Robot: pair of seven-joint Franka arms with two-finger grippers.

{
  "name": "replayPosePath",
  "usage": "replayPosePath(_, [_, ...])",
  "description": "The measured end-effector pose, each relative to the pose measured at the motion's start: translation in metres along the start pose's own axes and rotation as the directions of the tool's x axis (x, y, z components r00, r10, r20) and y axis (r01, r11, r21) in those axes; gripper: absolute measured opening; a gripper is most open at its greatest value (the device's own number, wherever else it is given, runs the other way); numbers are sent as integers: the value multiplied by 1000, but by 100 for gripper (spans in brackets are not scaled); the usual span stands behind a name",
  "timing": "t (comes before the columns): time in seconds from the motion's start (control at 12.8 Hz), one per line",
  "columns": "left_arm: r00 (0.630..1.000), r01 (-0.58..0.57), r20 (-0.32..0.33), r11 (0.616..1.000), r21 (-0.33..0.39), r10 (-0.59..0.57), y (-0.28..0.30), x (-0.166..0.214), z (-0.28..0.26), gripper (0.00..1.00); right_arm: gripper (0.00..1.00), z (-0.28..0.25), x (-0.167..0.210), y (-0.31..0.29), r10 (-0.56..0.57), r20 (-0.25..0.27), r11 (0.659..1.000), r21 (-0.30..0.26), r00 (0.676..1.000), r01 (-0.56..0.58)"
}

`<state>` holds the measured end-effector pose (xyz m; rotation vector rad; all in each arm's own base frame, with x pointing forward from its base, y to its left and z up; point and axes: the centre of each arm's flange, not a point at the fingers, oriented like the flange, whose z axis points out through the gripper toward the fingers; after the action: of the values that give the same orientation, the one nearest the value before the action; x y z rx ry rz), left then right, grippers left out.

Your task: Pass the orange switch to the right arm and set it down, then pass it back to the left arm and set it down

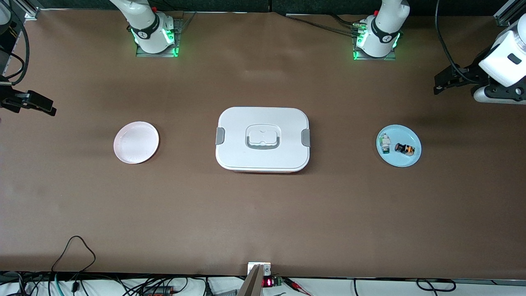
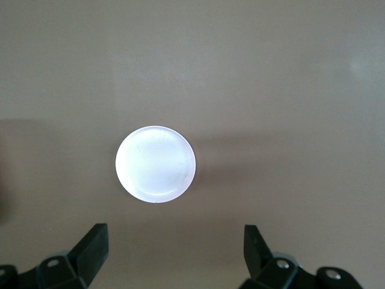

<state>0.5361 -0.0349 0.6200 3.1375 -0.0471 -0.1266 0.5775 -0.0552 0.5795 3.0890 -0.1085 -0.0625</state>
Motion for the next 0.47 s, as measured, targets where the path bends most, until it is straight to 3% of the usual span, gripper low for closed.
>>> replayPosePath(0.47, [999,32,14,999,0,-32,-3,3,6,100,100,0,0,1,1,0,1000,0,1000,-1])
